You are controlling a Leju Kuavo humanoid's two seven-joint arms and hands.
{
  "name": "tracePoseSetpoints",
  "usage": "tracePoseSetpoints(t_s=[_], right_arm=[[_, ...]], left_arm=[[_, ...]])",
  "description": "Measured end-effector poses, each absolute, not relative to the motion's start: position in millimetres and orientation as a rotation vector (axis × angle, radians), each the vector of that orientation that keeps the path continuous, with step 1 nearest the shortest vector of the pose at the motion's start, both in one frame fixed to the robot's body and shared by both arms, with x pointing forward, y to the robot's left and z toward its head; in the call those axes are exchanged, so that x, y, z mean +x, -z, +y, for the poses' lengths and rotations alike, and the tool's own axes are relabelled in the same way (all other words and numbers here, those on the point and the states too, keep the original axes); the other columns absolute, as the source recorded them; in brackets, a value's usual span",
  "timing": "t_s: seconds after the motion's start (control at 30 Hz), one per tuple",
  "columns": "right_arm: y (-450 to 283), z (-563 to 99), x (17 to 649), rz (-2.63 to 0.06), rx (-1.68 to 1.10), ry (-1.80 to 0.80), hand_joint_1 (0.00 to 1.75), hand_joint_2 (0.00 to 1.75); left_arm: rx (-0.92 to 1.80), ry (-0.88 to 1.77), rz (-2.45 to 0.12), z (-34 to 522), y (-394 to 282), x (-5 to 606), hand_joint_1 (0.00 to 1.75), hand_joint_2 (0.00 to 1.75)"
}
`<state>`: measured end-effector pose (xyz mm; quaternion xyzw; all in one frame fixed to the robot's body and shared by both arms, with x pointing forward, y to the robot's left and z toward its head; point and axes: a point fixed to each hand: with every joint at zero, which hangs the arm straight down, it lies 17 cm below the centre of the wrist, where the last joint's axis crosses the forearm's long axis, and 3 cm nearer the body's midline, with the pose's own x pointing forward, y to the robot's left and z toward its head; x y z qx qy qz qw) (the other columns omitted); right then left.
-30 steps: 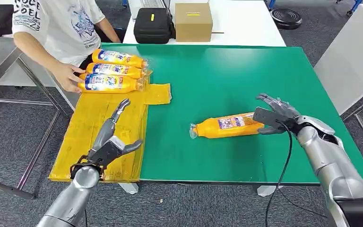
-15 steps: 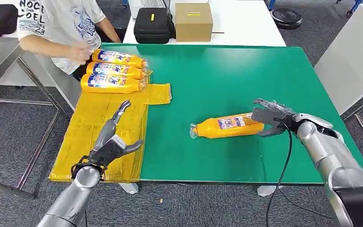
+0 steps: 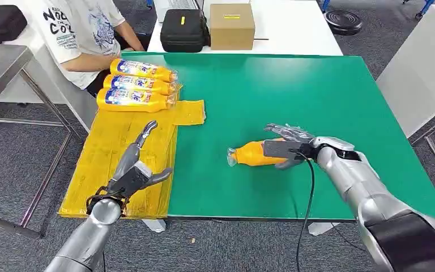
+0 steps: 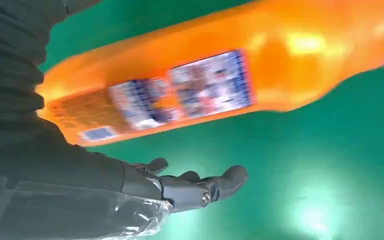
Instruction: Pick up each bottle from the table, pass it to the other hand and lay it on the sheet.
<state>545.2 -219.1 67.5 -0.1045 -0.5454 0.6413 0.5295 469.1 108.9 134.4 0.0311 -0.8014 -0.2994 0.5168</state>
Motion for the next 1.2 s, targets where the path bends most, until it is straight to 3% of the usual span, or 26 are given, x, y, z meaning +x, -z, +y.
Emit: tracePoseSetpoints(t_s=[0.23, 0.53, 1.2], right_arm=[[-71.8, -173.0, 540.9, -1.325, -0.205, -1.602, 0.00, 1.75], [-76.0, -159.3, 541.0, -1.321, -0.192, -1.637, 0.00, 1.75], [-78.4, -200.5, 555.5, -1.240, -0.298, -1.659, 0.00, 1.75]], left_arm=[[0.070, 0.719, -1.919, 107.2, -133.1, 470.4, 0.00, 1.75], [0.068, 0.722, -1.912, 107.1, -130.7, 470.1, 0.00, 1.75], [0.051, 0.721, -1.899, 108.1, -125.5, 469.1, 0.00, 1.75]])
